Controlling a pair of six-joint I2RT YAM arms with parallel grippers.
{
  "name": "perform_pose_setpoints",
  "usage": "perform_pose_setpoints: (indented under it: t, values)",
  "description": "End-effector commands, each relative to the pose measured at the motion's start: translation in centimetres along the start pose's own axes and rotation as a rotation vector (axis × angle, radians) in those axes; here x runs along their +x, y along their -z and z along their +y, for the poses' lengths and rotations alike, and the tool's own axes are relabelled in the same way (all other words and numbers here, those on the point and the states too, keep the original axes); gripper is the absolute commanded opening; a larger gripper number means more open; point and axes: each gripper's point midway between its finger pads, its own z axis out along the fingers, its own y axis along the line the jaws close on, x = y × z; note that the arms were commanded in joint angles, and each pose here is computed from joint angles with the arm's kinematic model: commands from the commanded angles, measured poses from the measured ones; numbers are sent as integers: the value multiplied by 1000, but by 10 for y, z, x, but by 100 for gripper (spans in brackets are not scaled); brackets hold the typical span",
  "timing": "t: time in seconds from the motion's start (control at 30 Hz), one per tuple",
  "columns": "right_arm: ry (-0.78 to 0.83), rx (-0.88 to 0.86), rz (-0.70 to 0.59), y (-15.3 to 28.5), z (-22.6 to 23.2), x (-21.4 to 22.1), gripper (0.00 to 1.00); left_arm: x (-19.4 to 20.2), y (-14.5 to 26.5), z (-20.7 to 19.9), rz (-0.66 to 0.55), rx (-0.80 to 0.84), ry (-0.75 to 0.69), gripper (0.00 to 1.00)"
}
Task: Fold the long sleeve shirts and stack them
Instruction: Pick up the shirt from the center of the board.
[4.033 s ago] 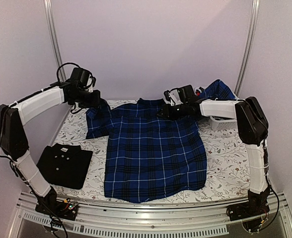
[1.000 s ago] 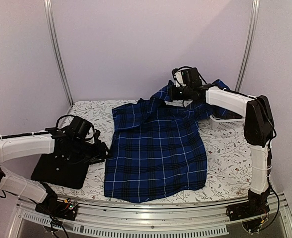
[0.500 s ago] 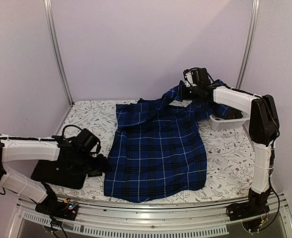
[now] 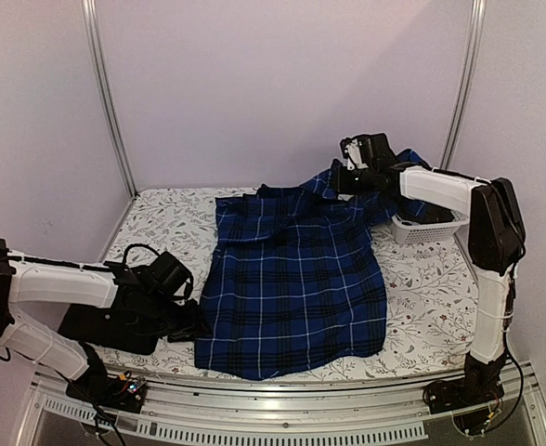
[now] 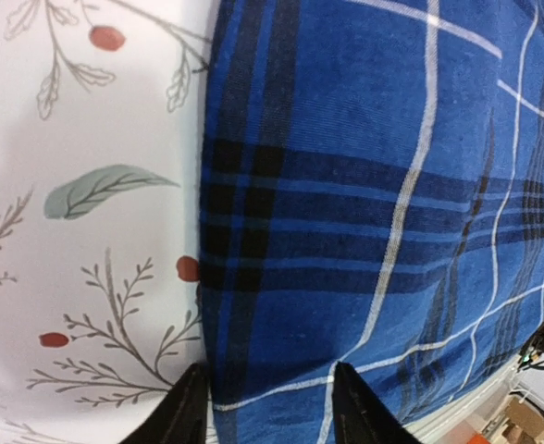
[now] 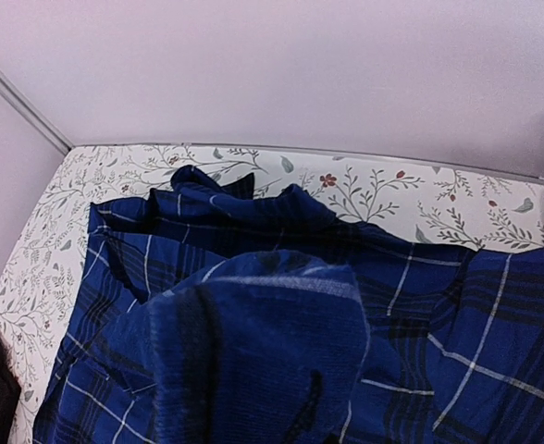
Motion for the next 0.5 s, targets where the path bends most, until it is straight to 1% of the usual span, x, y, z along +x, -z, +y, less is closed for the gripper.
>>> perform_pose_setpoints:
  t: [0.0,0.1,0.17,0.33,0.47]
  values:
    - [42,-114,12,8,56,15,0,5,-6,-2,21,-5,-13,33]
    - [51,-139,72,-4,70,46,0,4,-3,-4,11,3,-7,11]
    - [46,-159,118,-12,76,67,0,1,1,-2,1,2,-4,0]
    - [43,-181,225,-38,82,119,0,-8,13,15,-23,-61,13,0]
    - [40,-196,295,-55,89,152,0,-18,27,32,-50,-100,37,0]
